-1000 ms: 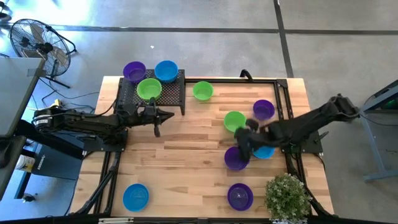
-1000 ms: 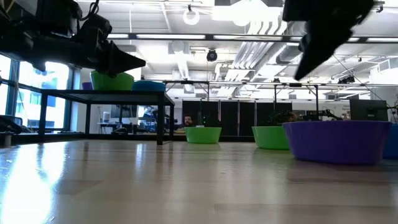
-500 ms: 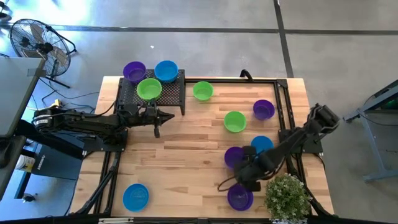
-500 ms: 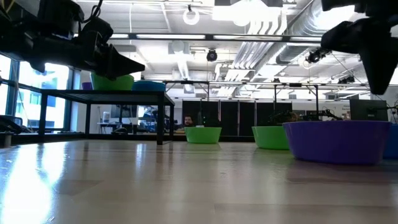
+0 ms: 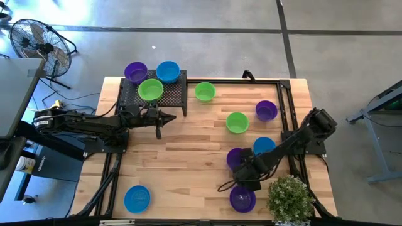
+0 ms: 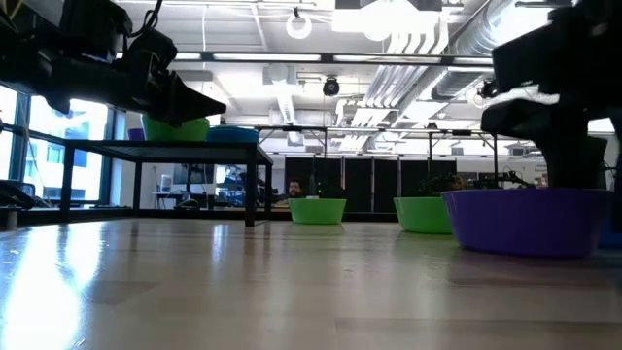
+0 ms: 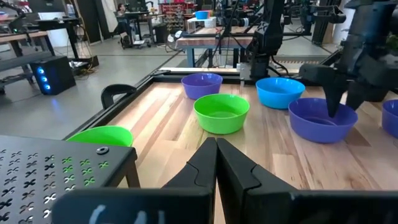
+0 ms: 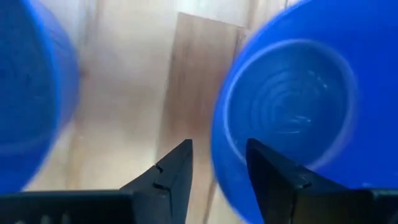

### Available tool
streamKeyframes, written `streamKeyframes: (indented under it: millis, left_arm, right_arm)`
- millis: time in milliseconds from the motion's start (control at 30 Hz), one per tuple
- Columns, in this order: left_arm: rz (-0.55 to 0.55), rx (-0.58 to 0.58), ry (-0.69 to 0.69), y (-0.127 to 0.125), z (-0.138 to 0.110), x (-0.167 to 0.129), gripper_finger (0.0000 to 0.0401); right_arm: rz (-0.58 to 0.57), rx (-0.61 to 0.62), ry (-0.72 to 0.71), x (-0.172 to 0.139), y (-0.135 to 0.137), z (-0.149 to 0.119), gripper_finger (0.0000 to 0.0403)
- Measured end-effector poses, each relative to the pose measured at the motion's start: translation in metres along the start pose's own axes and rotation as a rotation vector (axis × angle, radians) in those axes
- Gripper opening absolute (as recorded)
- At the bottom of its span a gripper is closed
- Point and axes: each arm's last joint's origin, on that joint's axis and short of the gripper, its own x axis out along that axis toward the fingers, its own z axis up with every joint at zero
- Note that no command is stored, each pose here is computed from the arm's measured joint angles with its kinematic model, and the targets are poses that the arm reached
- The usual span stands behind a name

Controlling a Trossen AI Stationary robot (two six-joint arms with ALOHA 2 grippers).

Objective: Pick & Place Mini bowls
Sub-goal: Stack the purple bowl on top of the purple bowl on the shelf

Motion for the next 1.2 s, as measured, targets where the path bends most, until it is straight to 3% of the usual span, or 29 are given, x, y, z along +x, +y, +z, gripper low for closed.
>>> streamKeyframes:
  millis: [300, 533, 800, 967, 1200]
  left_arm:
    - [0.000, 0.000, 0.001, 0.000, 0.000, 0.000, 0.0001]
    - [0.001, -0.001, -0.003, 0.000, 0.000, 0.000, 0.0001]
    - [0.001, -0.003, -0.003, 0.000, 0.000, 0.000, 0.0001]
    - [0.002, -0.003, -0.003, 0.000, 0.000, 0.000, 0.0001]
    - [0.004, -0.003, -0.001, 0.000, 0.000, 0.000, 0.0001]
  right_arm:
    - [0.029, 0.001, -0.016, 0.005, -0.012, 0.005, 0.0009]
    - [0.021, -0.046, -0.108, -0.015, -0.036, 0.036, 0.0005]
    - [-0.034, -0.140, -0.338, -0.038, -0.078, 0.084, 0.0003]
    - [-0.025, -0.248, -0.326, -0.017, -0.093, 0.115, 0.0003]
    - [-0.006, -0.441, -0.249, 0.013, -0.092, 0.152, 0.0002]
